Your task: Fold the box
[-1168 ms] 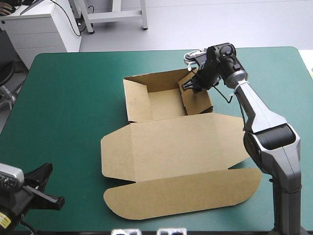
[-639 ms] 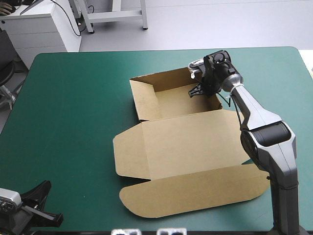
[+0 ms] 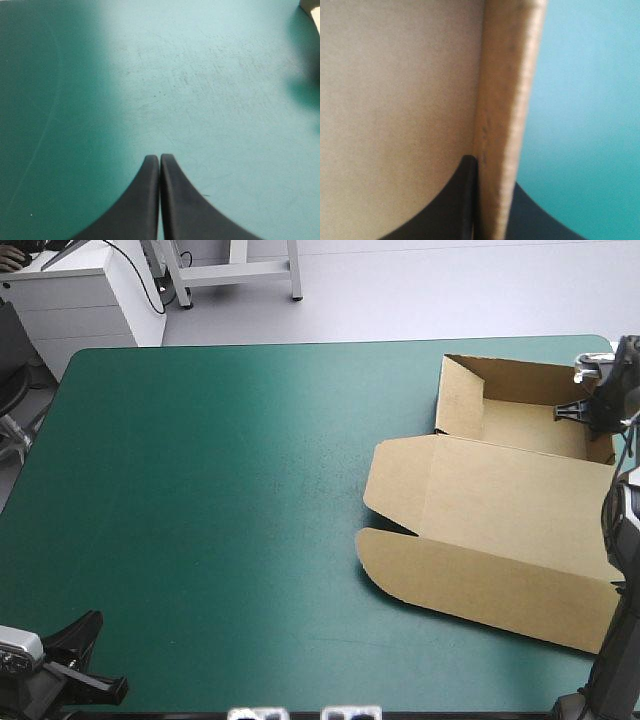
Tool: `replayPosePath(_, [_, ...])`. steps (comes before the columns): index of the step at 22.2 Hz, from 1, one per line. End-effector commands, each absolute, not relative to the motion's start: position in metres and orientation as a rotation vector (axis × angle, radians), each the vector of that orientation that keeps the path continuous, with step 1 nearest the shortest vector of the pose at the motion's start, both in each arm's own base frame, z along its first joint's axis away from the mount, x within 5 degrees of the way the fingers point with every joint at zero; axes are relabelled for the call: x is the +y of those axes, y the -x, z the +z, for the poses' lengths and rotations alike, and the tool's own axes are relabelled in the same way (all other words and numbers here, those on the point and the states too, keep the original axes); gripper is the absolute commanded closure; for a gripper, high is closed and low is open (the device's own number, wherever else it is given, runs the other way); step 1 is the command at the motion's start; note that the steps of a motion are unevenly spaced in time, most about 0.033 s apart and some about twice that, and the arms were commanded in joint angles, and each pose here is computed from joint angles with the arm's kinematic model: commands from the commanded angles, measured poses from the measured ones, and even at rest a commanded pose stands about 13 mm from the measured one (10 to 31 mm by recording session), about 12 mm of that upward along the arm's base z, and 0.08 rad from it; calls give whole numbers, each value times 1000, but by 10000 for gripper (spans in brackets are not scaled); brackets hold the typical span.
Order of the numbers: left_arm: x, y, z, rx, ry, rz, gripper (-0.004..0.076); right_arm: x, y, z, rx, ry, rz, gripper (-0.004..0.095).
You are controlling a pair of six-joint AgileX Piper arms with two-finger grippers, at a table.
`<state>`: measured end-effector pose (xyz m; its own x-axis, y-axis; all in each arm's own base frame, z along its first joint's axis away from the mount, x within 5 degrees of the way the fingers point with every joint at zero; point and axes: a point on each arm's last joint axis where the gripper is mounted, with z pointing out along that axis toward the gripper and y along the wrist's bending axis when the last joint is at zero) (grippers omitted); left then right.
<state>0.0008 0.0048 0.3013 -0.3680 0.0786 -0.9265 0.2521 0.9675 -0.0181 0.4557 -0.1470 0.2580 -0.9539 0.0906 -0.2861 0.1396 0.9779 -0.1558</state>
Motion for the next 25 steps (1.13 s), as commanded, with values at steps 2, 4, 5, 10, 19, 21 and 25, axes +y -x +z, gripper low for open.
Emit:
replayPosePath(2, [5, -4, 313, 1881, -226, -184, 732, -169, -438, 292, 2780, -192, -282, 923])
replayPosePath(4, [5, -3, 312, 1891, -227, -182, 732, -169, -437, 292, 2789, -140, -302, 847])
replayPosePath(5, [5, -3, 311, 1896, -228, -182, 732, -169, -438, 292, 2790, -124, -301, 799])
replayPosePath(10, [5, -3, 311, 1902, -228, -181, 732, -171, -437, 293, 2793, -126, -327, 412])
replayPosePath(19, [5, -3, 311, 1901, -228, -176, 732, -171, -427, 330, 2696, -191, -396, 296])
replayPosePath(21, [5, -3, 311, 1901, -228, -176, 732, -167, -416, 362, 2614, -194, -424, 301])
replayPosePath(25, [5, -3, 311, 1901, -228, -176, 732, -144, -374, 440, 2413, -189, -393, 306])
